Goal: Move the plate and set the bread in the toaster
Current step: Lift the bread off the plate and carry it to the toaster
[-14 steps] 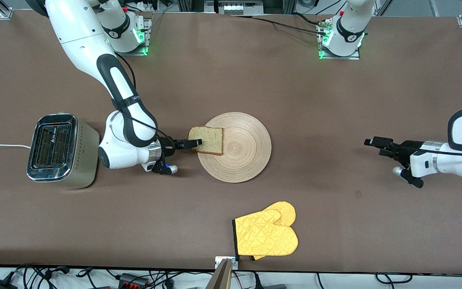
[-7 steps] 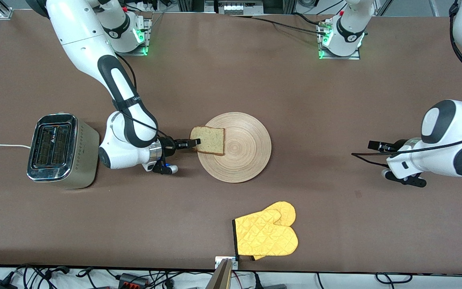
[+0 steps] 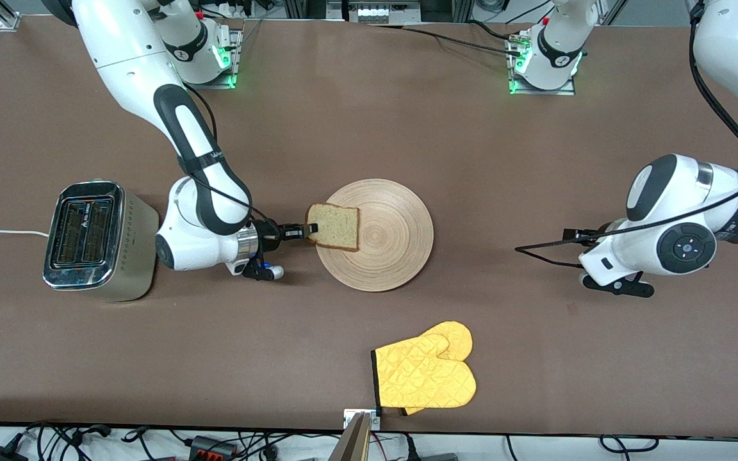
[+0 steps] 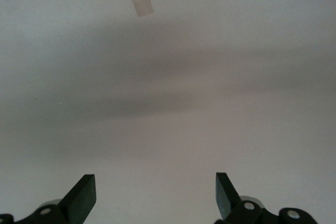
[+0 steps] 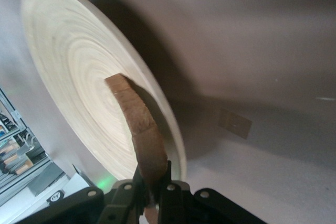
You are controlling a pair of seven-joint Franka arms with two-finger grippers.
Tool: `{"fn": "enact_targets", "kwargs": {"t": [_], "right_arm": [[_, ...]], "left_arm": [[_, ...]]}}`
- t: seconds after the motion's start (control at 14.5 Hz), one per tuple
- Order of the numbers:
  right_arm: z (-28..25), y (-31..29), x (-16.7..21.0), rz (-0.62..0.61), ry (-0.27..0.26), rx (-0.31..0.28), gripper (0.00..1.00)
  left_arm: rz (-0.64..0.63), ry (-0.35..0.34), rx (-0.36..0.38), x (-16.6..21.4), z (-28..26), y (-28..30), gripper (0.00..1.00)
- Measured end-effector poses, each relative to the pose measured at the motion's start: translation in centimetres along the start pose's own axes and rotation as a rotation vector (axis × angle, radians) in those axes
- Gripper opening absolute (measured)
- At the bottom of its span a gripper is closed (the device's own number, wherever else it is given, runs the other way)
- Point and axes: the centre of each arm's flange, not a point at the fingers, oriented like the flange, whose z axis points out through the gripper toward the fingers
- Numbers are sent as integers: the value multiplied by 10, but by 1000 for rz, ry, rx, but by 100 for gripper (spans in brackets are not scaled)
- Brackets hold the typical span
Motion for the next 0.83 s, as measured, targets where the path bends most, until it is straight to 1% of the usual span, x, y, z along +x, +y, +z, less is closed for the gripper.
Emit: {"fn": "enact_targets", "kwargs": {"t": [0.07,0.21,0.35,0.41,0.48,0.62,0.69,0.83], "right_arm": [[-17,-12,-1,-1,25,-35,13],[-61,-40,-10,-10,84,-135,11],[-109,-64,-28,-5,94,-250,10],[-133,-70,-37,7,96,-312,10],[-159,-71,-45,37,94,-382,10],[-196,-57,-54,113,80,-507,10],[-212,-45,-56,144,79,-569,10],[-242,-24,-59,191,93,-699,10]], "left_arm": [[-10,29,7,-3,-16,-4,100],[-39,107,17,-13,-60,-16,100],[-73,188,2,-29,-109,-25,100],[-89,216,-16,-41,-130,-27,100],[-114,226,-34,-58,-150,-30,100],[-168,204,-57,-89,-171,-41,100],[-189,190,-52,-100,-174,-49,100],[-166,167,-26,-115,-168,-59,100]]}}
